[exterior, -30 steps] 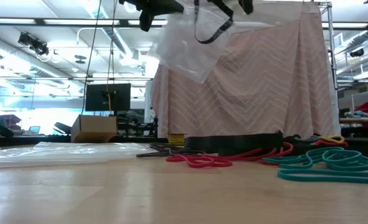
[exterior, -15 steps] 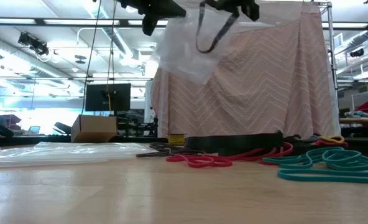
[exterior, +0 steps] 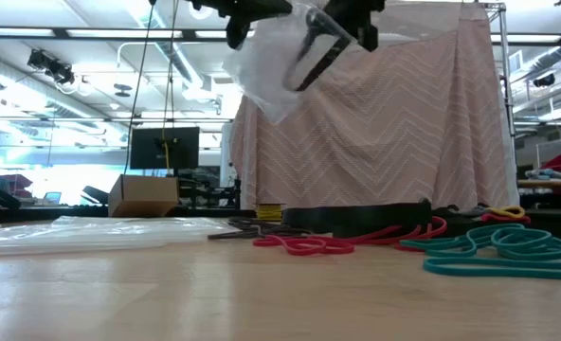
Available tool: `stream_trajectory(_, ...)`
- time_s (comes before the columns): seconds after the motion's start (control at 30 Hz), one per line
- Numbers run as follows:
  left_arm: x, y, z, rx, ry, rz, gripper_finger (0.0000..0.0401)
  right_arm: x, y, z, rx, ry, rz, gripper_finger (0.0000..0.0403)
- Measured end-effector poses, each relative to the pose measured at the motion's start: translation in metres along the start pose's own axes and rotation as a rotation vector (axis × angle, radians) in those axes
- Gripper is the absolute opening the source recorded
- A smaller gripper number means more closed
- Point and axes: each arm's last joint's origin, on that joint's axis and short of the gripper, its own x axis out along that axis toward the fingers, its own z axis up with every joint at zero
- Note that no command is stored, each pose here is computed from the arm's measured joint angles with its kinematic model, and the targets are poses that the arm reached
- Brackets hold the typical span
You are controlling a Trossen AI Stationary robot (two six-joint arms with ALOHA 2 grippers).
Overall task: Sort rubber bands
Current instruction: Put the black rubber band into the transparent zip bag
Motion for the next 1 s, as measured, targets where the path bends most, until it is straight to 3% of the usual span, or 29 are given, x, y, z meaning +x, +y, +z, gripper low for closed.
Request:
stream_trajectory(0.17, 0.0, -0.001, -0.001, -0.002, 0.015, -0.037, 0.0, 0.007, -0.004, 0.0, 0.025, 0.011, -0.03, 0.0)
stream_trajectory(0.43, 0.0, -0.001, -0.002, 0.002, 0.02, -0.025, 0.0, 0.025, -0.004, -0.002, 0.033, 0.084, 0.117, 0.0)
stream_trajectory(0.6, 0.002, 0.0, -0.005, -0.005, 0.044, -0.031, 0.0, 0.042, -0.001, 0.002, -0.027, 0.06, 0.233, 0.0006)
stream_trajectory(0.73, 0.006, -0.001, -0.008, -0.031, 0.069, -0.084, 0.0, 0.047, 0.0, 0.004, -0.059, 0.037, 0.29, 0.0047)
stream_trajectory(1.0, 0.02, -0.002, -0.017, -0.061, 0.112, -0.176, 0.0, 0.049, -0.005, 0.009, -0.055, 0.002, 0.291, 0.02)
